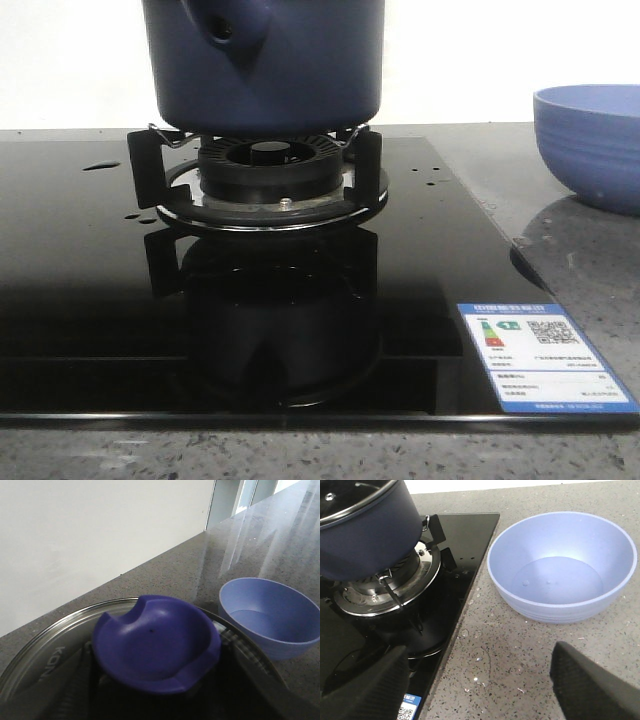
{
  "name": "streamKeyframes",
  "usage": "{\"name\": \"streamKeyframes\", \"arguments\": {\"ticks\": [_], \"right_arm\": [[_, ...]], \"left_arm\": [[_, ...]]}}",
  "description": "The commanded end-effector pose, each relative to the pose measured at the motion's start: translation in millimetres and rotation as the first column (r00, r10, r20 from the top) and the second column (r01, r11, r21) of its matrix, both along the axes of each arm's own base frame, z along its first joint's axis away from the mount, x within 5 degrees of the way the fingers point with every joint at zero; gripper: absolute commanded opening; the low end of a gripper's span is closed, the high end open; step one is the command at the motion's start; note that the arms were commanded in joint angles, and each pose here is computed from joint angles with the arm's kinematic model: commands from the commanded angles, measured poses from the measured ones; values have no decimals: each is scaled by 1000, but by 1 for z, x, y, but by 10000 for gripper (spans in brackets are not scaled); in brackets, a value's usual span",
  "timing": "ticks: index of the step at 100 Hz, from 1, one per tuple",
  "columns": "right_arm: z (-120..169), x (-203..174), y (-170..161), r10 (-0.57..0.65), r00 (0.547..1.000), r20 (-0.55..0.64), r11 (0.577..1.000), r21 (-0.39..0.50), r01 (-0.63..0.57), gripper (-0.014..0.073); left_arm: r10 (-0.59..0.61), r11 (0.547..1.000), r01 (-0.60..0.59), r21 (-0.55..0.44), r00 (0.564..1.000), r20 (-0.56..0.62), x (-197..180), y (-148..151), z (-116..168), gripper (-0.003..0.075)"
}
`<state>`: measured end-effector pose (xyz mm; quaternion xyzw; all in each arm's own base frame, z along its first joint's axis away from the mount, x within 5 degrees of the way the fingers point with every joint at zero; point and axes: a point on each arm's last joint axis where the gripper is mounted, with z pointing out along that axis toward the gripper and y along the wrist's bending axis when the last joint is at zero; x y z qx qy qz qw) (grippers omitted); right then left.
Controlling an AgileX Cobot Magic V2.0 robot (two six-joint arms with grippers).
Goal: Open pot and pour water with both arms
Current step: 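Grasp the rim of the light blue bowl with the right gripper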
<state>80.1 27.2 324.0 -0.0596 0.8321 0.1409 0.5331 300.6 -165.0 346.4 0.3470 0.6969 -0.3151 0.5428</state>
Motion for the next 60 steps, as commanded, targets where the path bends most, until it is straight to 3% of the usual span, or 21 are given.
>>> {"name": "streamKeyframes", "arguments": {"ticks": [1,26,50,60], "right_arm": [[15,4,-1,-16,997,75,1000,19,14,528],[15,4,-1,-16,997,75,1000,19,14,528],[15,4,-1,-16,997,75,1000,19,14,528],[15,4,-1,-15,997,74,1000,19,14,528]], "left_arm": [[-1,998,3,-67,999,39,-5,-3,22,444],[11,997,-9,-77,1000,26,-2,-3,20,433],[-1,995,4,-99,999,33,-3,-4,25,298],[-12,994,18,-107,999,49,-3,-5,31,291]]}}
